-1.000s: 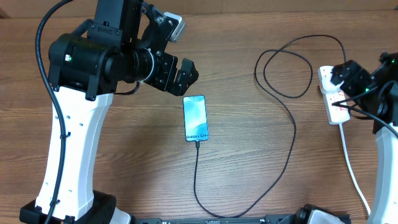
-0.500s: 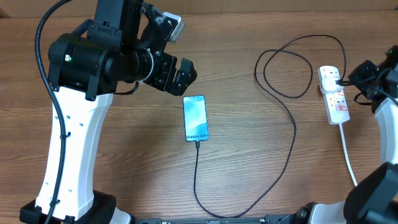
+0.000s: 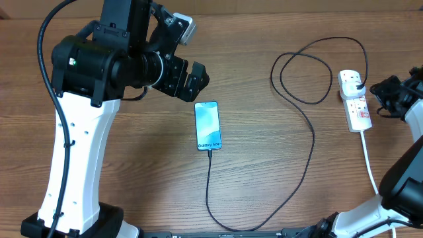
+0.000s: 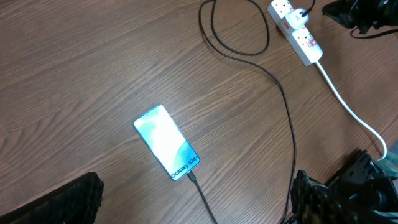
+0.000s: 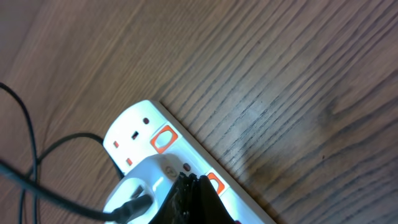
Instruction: Plug charger to phone and switch on socket
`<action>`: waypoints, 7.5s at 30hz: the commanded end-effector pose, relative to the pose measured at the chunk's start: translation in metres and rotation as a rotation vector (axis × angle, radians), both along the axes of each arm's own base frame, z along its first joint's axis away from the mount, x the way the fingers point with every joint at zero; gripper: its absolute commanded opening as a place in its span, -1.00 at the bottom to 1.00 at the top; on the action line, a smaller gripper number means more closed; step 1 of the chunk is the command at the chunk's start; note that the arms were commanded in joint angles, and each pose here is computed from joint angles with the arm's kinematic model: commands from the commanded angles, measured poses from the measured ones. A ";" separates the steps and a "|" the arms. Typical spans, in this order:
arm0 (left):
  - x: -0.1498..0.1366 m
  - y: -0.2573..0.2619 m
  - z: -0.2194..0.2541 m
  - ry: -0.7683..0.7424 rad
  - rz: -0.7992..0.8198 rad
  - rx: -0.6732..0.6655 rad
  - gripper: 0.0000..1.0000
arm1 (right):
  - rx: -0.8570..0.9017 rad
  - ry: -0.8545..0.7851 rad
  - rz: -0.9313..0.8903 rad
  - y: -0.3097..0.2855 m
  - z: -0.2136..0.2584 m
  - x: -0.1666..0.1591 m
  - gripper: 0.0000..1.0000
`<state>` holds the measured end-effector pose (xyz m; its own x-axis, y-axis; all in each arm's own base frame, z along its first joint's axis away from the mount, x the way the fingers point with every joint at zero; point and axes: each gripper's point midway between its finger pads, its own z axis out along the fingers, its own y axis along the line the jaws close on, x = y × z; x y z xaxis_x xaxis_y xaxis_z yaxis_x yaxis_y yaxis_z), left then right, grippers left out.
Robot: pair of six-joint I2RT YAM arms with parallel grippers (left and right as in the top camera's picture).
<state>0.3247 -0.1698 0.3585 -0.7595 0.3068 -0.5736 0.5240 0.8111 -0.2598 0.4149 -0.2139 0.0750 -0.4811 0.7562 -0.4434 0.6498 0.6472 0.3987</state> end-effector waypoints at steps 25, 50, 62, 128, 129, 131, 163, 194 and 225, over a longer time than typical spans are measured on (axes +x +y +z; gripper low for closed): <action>0.002 -0.002 0.000 -0.015 -0.020 0.013 0.99 | 0.095 0.069 0.058 0.021 -0.056 0.012 -0.93; 0.002 -0.002 0.000 -0.014 -0.020 0.013 0.99 | 0.112 0.098 0.062 0.027 -0.059 0.007 -0.92; 0.002 -0.002 0.000 -0.015 -0.020 0.013 0.99 | 0.176 0.144 0.070 0.040 -0.065 -0.004 -0.93; 0.002 -0.002 0.000 -0.014 -0.019 0.013 0.99 | -0.039 -0.142 0.508 0.204 0.188 -0.077 -0.93; 0.002 -0.002 0.000 -0.014 -0.019 0.013 0.99 | -0.041 -0.142 0.551 0.216 0.188 -0.079 -0.92; 0.003 -0.002 -0.001 -0.012 -0.019 0.014 0.99 | -0.051 -0.144 0.656 0.246 0.189 -0.084 -0.92; 0.003 -0.002 -0.001 -0.012 -0.019 0.014 0.99 | 0.116 -0.486 0.866 0.343 0.293 -0.198 0.99; 0.003 -0.002 -0.001 -0.012 -0.019 0.014 0.99 | -0.498 -0.976 0.828 0.287 0.161 -0.180 1.00; 0.003 -0.002 -0.001 -0.012 -0.019 0.014 0.99 | -0.563 -0.956 0.715 0.263 0.101 -0.176 1.00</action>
<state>0.3261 -0.1700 0.3565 -0.7615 0.3094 -0.5695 0.5238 0.8113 -0.2596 0.2382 0.0523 0.1769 -0.0285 0.0704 -0.9971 -0.3059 0.9490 0.0758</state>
